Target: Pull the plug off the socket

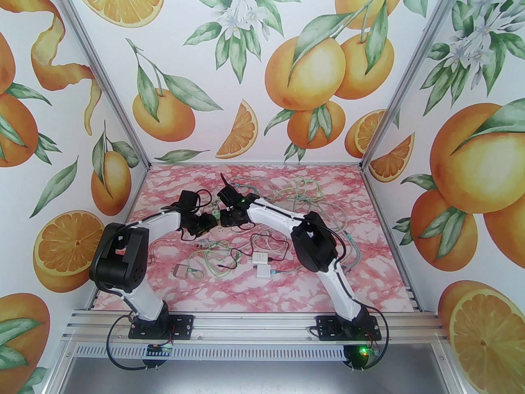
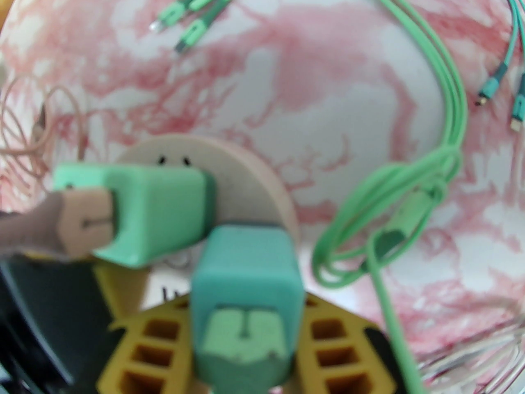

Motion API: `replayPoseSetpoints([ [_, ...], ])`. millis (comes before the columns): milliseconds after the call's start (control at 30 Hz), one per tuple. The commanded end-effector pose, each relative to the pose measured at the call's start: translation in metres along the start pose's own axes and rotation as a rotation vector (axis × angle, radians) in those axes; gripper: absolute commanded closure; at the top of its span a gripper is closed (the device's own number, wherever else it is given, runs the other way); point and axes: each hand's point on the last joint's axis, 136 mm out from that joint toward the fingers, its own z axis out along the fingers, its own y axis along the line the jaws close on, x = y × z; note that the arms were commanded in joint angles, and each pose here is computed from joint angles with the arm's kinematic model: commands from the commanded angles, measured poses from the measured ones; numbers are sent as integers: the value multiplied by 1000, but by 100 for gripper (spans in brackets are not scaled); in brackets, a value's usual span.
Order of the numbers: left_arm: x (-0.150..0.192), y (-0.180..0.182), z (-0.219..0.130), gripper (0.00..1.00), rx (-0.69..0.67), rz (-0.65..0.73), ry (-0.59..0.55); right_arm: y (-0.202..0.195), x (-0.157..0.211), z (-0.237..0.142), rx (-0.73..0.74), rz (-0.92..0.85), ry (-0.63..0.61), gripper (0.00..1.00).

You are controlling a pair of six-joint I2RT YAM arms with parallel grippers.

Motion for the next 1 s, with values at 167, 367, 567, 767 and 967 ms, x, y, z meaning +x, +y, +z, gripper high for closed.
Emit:
replayPoseSetpoints([
  [167, 31, 22, 25, 65, -78, -6, 96, 57, 12, -8, -44, -161, -1, 81],
  [367, 47, 55, 34, 68, -230, -43, 167, 60, 25, -5, 70, -308, -5, 81],
  [567, 52, 63, 37, 69, -259, -58, 191, 56, 18, -11, 70, -286, -22, 81],
  [767, 54, 65, 36, 70, -272, -58, 199, 45, -10, -27, -109, -83, -48, 81],
  [967, 54, 64, 36, 70, -265, -55, 198, 35, -19, -31, -198, 31, -53, 81],
])
